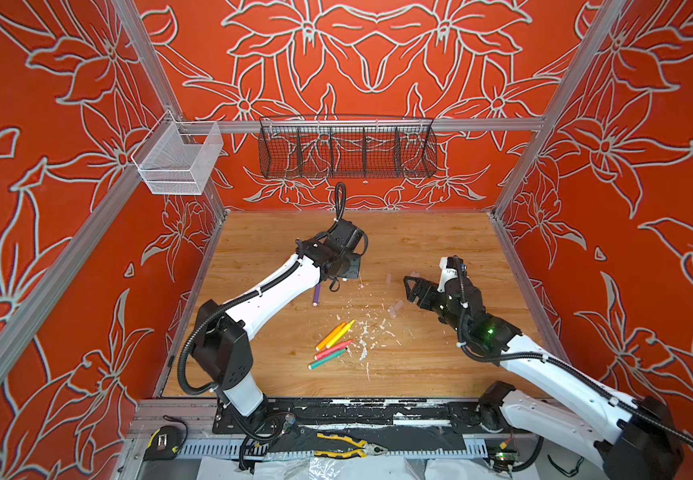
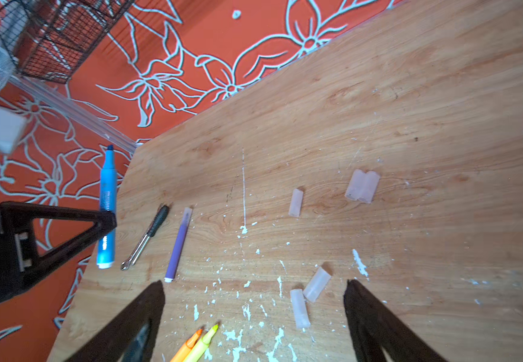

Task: Insert the pens into the pen caps
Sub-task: 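Lift the blue highlighter upright with the left gripper, then hold the blue highlighter up with the left gripper while the right gripper approaches it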

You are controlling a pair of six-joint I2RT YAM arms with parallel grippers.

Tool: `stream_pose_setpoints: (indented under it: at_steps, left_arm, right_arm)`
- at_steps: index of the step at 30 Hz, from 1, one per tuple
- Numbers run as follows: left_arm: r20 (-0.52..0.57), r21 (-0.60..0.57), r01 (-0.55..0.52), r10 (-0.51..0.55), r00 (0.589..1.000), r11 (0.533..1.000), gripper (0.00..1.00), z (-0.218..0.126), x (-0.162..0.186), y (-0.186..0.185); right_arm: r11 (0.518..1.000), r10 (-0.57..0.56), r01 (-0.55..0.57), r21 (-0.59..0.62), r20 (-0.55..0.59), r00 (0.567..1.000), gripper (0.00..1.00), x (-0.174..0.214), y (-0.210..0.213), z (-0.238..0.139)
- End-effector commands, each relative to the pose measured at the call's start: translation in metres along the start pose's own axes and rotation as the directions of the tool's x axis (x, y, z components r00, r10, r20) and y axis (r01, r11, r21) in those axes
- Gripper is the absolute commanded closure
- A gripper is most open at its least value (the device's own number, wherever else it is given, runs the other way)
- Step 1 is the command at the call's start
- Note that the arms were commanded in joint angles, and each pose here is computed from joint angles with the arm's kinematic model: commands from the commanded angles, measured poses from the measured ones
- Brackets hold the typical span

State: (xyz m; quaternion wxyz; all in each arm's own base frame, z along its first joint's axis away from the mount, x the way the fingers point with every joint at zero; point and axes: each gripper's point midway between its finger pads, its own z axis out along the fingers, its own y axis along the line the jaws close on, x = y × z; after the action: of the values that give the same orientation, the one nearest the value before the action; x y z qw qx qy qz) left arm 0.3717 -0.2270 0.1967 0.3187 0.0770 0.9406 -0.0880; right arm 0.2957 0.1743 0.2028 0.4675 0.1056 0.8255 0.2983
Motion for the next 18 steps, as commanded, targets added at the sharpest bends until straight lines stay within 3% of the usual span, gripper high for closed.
stream_pose_setpoints:
  at_steps: [1, 5, 8, 18]
  left_arm:
    - [0.104, 0.153, -0.085, 0.069, 0.992, 0.985, 1.0, -0.006, 0.001, -0.033]
    - [0.205, 0.222, -0.223, 0.178, 0.962, 0.949, 1.0, -0.025, 0.02, -0.065]
    - [0.252, 0.256, -0.26, 0.196, 0.948, 0.931, 1.0, -0.032, 0.025, -0.078]
    - [0.314, 0.345, -0.351, 0.246, 0.917, 0.871, 1.0, -0.047, 0.04, -0.11]
  right_arm:
    - [0.972, 0.023, -0.033, -0.232, -0.049, 0.999, 0.14, 0.0, 0.048, 0.0]
    - [0.94, 0.029, -0.064, -0.334, -0.109, 0.994, 0.19, 0.01, 0.066, 0.003]
    - [0.919, 0.041, -0.092, -0.384, -0.14, 0.989, 0.2, 0.016, 0.074, 0.003]
    - [0.93, 0.039, -0.097, -0.356, -0.166, 0.985, 0.27, 0.023, 0.07, 0.012]
